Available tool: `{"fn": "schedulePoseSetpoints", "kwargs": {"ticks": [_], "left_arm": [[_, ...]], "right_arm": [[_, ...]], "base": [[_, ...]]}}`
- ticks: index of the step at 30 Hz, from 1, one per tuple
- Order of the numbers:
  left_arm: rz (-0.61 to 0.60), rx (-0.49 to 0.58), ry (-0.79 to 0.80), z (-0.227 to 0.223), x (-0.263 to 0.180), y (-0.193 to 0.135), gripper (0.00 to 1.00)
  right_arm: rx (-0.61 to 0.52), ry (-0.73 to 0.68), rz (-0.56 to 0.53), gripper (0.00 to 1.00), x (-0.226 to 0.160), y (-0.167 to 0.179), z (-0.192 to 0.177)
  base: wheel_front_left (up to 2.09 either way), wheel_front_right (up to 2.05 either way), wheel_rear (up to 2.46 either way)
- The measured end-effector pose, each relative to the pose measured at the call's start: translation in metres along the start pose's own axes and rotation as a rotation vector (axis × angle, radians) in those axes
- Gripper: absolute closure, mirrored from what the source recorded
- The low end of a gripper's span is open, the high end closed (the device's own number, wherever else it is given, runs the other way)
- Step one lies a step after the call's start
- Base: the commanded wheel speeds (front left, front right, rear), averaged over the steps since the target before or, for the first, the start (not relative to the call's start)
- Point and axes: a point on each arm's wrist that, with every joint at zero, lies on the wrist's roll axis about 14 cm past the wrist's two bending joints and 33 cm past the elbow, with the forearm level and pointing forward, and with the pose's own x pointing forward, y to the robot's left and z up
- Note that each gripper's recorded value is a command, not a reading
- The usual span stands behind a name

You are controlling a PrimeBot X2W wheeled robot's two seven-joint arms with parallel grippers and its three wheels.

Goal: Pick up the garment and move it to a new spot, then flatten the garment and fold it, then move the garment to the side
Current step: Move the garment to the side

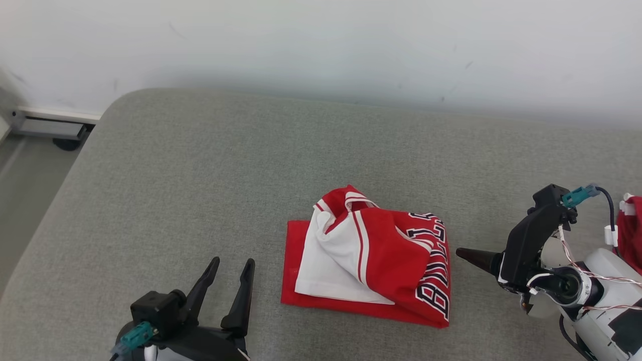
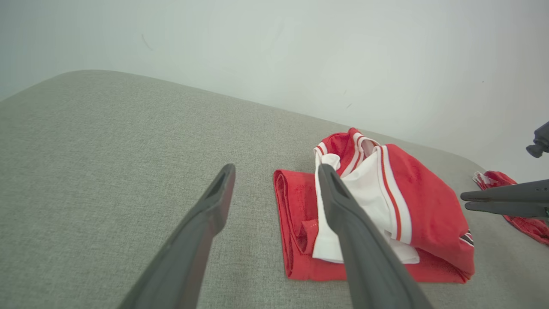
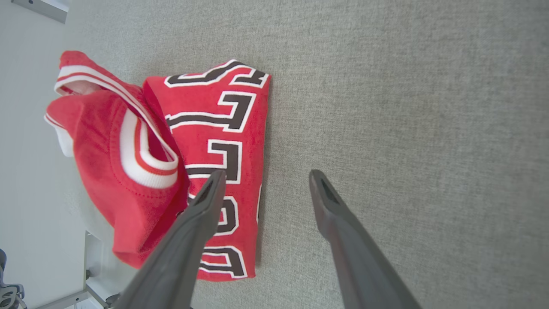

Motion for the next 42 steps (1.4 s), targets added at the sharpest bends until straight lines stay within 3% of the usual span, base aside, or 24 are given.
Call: {"fn": "schedulePoseSetpoints", "kwargs": {"ticks": [19,20,21,22,31,38,42], "left_arm": [[0.07,-0.008,-0.006,0.004,0.003,0.019,0.0],[0.076,-0.008,-0.007,0.004,0.003,0.021,0.0],[0.083,-0.008,-0.004,0.003,0.002,0.023,0.0],[0.091,-0.007,0.0,0.002,0.001,0.026,0.0],[0.097,-0.005,0.011,-0.002,0.001,0.029,0.0],[0.067,0.001,0.01,-0.001,0.007,0.022,0.0],[0.035,0.0,0.007,-0.001,0.012,0.012,0.0]], "right_arm": [[-0.058,0.183,-0.004,0.0,0.039,0.008,-0.032],[-0.067,0.199,-0.008,0.1,0.04,0.008,-0.035],[-0.074,0.213,-0.011,0.52,0.042,0.008,-0.037],[-0.075,0.23,-0.006,1.0,0.043,0.011,-0.039],[-0.065,0.22,0.009,1.0,0.041,0.019,-0.034],[-0.099,0.038,0.041,1.0,0.016,0.039,0.033],[-0.127,-0.018,0.008,1.0,-0.002,0.031,0.051]], "base": [[0.0,0.0,0.0],[0.0,0.0,0.0],[0.0,0.0,0.0],[0.0,0.0,0.0],[0.0,0.0,0.0],[0.0,0.0,0.0],[0.0,0.0,0.0]]}}
